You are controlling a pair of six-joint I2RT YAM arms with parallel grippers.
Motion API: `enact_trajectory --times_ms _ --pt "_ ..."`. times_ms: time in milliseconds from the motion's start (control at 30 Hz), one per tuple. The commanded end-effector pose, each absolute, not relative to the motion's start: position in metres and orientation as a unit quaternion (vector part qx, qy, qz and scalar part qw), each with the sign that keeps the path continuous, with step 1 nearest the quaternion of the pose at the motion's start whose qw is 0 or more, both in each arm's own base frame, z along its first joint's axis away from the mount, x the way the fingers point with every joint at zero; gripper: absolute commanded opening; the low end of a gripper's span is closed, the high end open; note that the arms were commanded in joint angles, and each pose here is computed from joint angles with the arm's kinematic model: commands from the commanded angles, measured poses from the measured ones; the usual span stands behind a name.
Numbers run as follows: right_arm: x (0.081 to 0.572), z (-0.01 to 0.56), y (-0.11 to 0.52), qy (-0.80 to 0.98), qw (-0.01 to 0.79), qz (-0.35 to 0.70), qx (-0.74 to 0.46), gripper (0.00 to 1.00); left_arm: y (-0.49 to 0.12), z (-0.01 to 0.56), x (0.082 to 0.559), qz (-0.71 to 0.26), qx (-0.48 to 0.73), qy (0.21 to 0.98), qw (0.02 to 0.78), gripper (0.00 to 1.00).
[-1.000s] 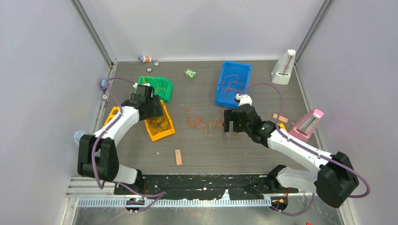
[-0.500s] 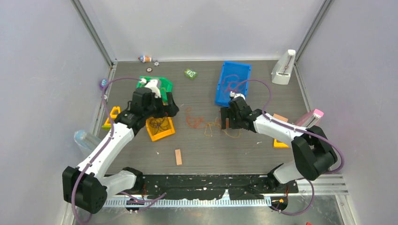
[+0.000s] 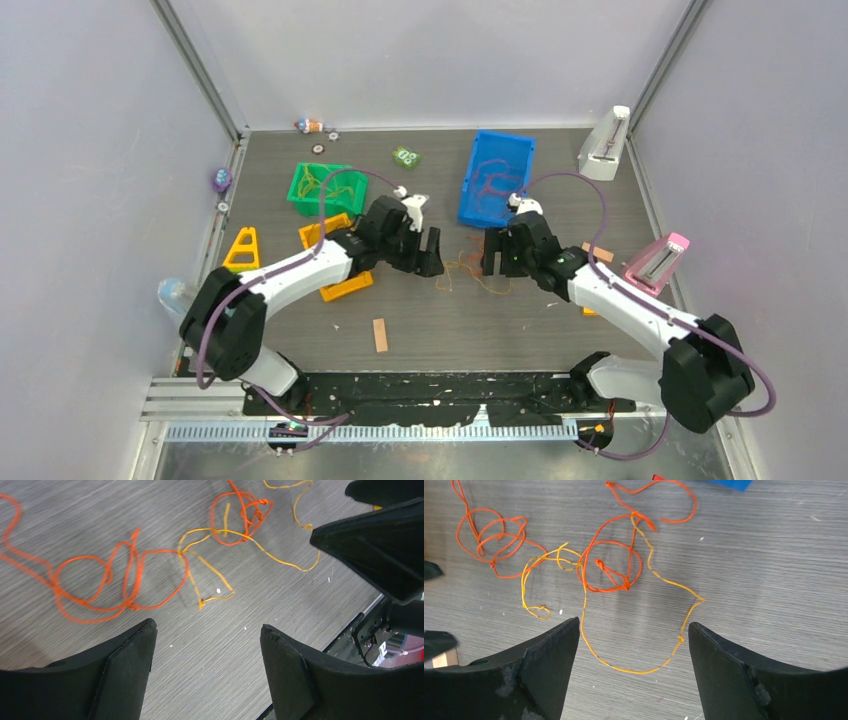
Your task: Untangle the cables
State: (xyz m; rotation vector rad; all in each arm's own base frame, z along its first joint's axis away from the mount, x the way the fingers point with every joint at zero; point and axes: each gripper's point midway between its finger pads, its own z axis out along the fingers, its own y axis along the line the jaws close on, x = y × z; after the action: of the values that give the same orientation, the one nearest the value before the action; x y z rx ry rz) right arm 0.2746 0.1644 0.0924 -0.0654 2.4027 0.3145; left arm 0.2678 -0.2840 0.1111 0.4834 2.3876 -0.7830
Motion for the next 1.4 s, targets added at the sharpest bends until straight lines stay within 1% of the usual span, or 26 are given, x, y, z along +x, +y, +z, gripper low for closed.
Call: enact_trajectory --times_ms 0,33,133,300,333,367,433,467,500,567,667,733,933,1067,1233,1267,1300,1333,1367 --pt "0.277 0.106 0.144 0.916 0.386 0.108 0.013 0.83 -0.327 0.127 0.274 -0.331 0.21 0.87 0.3 0.75" --pt "0.277 0.109 0.141 0.913 0.392 0.111 0.017 0.82 -0.333 0.122 0.273 -0.33 0.213 0.871 0.296 0.73" --pt "0.277 0.117 0.139 0.905 0.407 0.118 0.025 0.81 -0.347 0.112 0.276 -0.324 0.216 0.876 0.286 0.63" --pt "0.277 0.122 0.137 0.901 0.416 0.121 0.029 0.81 -0.345 0.078 0.29 -0.262 0.186 0.913 0.253 0.6" --pt "0.278 0.123 0.137 0.9 0.417 0.123 0.028 0.81 -0.346 0.074 0.293 -0.255 0.182 0.917 0.248 0.55" --pt "0.278 0.123 0.137 0.9 0.418 0.124 0.028 0.81 -0.347 0.071 0.294 -0.254 0.181 0.918 0.244 0.44" --pt "0.278 0.122 0.137 0.9 0.416 0.124 0.029 0.81 -0.353 0.072 0.294 -0.264 0.186 0.916 0.239 0.17" --pt "0.277 0.12 0.137 0.901 0.414 0.124 0.029 0.81 -0.356 0.075 0.293 -0.272 0.191 0.913 0.237 0.06" --pt "0.278 0.119 0.137 0.901 0.415 0.123 0.028 0.82 -0.358 0.082 0.291 -0.281 0.199 0.909 0.237 0.0" --pt "0.277 0.117 0.138 0.902 0.413 0.127 0.022 0.84 -0.358 0.1 0.287 -0.291 0.211 0.901 0.243 0.0" --pt "0.278 0.118 0.144 0.899 0.415 0.14 0.004 0.92 -0.355 0.141 0.276 -0.317 0.24 0.879 0.262 0.0" --pt "0.279 0.124 0.155 0.893 0.42 0.163 -0.025 0.94 -0.354 0.173 0.265 -0.337 0.268 0.861 0.269 0.0" --pt "0.281 0.15 0.181 0.862 0.446 0.225 -0.082 0.95 -0.342 0.26 0.234 -0.368 0.339 0.821 0.275 0.0" --pt "0.281 0.178 0.194 0.823 0.487 0.271 -0.105 0.96 -0.337 0.306 0.216 -0.389 0.367 0.8 0.273 0.0" --pt "0.27 0.212 0.199 0.767 0.546 0.312 -0.128 0.97 -0.34 0.358 0.211 -0.415 0.387 0.764 0.306 0.0" --pt "0.267 0.228 0.199 0.745 0.569 0.322 -0.135 0.98 -0.342 0.365 0.208 -0.42 0.394 0.758 0.307 0.0" --pt "0.264 0.228 0.198 0.74 0.573 0.325 -0.138 0.99 -0.343 0.372 0.21 -0.422 0.395 0.754 0.312 0.0" --pt "0.258 0.242 0.2 0.716 0.592 0.337 -0.153 0.99 -0.343 0.378 0.211 -0.424 0.397 0.751 0.314 0.0" --pt "0.254 0.244 0.201 0.708 0.595 0.344 -0.163 0.99 -0.344 0.382 0.211 -0.424 0.399 0.749 0.317 0.0"
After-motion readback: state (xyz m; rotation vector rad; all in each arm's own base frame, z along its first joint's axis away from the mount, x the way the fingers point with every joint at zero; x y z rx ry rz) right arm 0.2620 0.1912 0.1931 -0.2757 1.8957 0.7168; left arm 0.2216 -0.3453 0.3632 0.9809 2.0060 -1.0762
